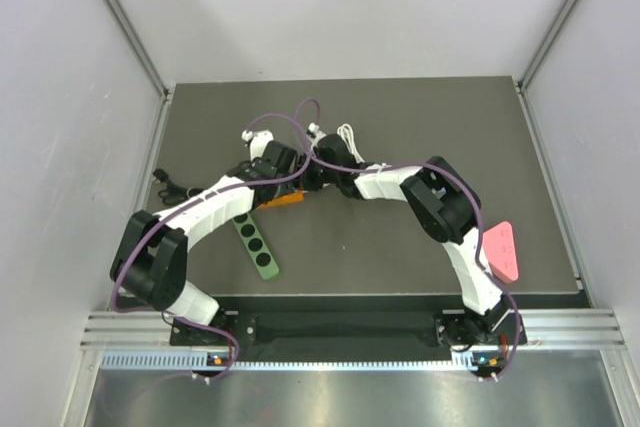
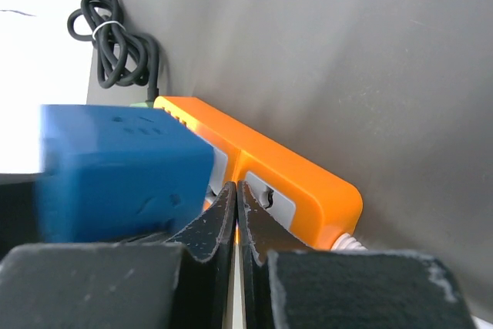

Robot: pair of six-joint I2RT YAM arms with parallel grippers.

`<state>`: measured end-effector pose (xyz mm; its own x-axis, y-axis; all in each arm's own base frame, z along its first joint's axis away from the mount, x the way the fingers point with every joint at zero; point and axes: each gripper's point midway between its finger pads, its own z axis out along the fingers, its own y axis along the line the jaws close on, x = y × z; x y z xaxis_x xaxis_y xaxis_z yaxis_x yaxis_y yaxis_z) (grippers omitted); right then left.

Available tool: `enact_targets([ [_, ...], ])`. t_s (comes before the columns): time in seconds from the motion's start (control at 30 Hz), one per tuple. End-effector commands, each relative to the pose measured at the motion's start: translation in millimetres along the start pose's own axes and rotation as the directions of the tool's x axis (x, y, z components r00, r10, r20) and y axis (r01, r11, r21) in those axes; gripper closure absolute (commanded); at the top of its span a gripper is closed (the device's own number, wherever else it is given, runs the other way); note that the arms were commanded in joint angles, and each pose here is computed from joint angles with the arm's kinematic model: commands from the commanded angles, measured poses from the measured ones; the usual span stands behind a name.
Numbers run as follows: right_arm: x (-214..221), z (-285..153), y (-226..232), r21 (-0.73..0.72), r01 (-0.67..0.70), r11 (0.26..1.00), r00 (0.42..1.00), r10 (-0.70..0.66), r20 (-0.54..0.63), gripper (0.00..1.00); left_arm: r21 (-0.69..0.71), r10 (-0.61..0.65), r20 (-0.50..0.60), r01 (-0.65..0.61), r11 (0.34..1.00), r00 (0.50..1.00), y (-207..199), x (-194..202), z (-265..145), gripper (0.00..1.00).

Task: Pull the plug off the socket

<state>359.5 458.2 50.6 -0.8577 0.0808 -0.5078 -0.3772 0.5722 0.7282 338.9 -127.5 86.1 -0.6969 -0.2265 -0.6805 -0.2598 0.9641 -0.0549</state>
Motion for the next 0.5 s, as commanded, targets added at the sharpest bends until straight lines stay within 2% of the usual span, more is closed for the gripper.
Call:
enact_targets([
  [0.0,85.8,-6.5,-90.2,0.296,-0.004,0.955,0.980,0.062,-0.187,1.00,0.064,-0.034,0.235,0.019,0.998,0.971,-37.7,-71.5,-40.6,1.00],
  [0.07,86.9,-6.0,-90.2,0.295,-0.007,0.955,0.980,0.065,-0.186,1.00,0.031,0.018,0.230,-0.026,0.999,0.973,-38.5,-67.2,-43.1,1.00],
  [0.27,87.7,-5.4,-84.6,0.266,-0.026,0.963,0.979,0.078,-0.187,1.00,0.047,-0.002,0.234,-0.009,0.999,0.972,-37.0,-66.3,-45.8,1.00],
  [0.47,84.1,-6.8,-71.9,0.214,-0.044,0.976,0.979,0.085,-0.184,0.99,-0.065,0.004,0.237,0.011,0.998,0.972,-2.5,-62.3,-48.5,1.00],
])
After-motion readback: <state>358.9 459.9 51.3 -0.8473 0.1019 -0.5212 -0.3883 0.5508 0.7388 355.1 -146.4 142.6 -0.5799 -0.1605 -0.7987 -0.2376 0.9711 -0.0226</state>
